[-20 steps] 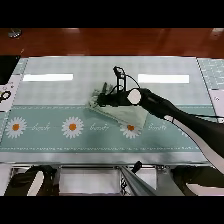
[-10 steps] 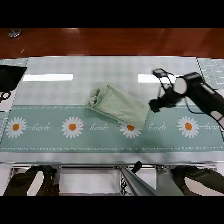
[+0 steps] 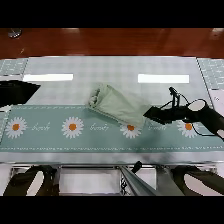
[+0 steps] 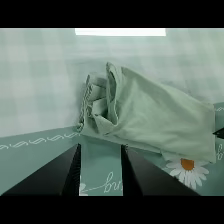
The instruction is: Fold the shirts.
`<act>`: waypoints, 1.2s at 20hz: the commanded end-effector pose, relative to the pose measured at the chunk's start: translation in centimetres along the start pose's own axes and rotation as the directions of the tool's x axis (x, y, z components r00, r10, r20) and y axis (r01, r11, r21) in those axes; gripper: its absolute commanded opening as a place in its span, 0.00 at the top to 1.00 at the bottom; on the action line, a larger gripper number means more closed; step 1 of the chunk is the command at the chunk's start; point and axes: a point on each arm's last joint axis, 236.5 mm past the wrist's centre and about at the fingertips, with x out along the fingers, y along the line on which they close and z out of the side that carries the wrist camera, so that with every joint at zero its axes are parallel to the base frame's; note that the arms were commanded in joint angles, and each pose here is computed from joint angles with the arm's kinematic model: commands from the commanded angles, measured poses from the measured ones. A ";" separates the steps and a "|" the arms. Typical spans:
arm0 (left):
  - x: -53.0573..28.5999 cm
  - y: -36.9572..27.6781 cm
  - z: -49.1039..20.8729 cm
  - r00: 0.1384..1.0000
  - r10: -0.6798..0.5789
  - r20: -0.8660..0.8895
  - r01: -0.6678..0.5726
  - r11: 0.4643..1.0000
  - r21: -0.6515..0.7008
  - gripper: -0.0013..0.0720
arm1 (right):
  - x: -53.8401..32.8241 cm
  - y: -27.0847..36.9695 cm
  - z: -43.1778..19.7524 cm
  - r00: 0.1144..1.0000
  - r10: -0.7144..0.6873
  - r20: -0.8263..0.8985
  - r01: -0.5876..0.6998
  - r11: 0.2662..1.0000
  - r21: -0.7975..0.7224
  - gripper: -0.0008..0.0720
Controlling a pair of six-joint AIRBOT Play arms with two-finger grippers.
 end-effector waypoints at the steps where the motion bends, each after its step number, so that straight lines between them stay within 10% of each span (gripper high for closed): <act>1: 0.4 0.2 -1.3 0.998 -0.005 -0.061 0.004 1.000 -0.006 0.55 | 1.1 1.5 2.7 0.986 0.019 0.167 -0.029 0.998 0.060 0.17; 5: 1.4 1.0 -1.4 0.996 -0.002 -0.088 0.000 1.000 -0.026 0.55 | 4.2 2.0 0.3 0.996 0.008 0.086 -0.018 0.993 0.113 0.20; 8: 2.5 1.7 -1.6 0.993 -0.003 -0.117 -0.002 0.999 -0.049 0.55 | 4.0 3.5 -0.6 0.998 0.052 0.031 -0.054 0.995 0.081 0.94; 13: 4.6 3.4 -0.8 0.994 0.012 -0.111 -0.022 0.996 -0.086 0.55 | -8.7 6.4 7.2 0.966 0.072 0.249 -0.044 0.992 -0.115 0.95; 17: 7.3 5.6 0.8 0.997 0.044 -0.070 -0.045 0.999 -0.013 0.55 | -22.7 1.5 10.5 0.888 -0.180 0.424 0.197 0.980 0.003 0.95; 24: 14.3 6.9 -3.0 0.970 -0.017 -0.243 0.005 0.999 -0.052 0.55 | -34.6 -10.8 2.3 0.808 -0.549 0.215 0.443 0.806 0.393 0.95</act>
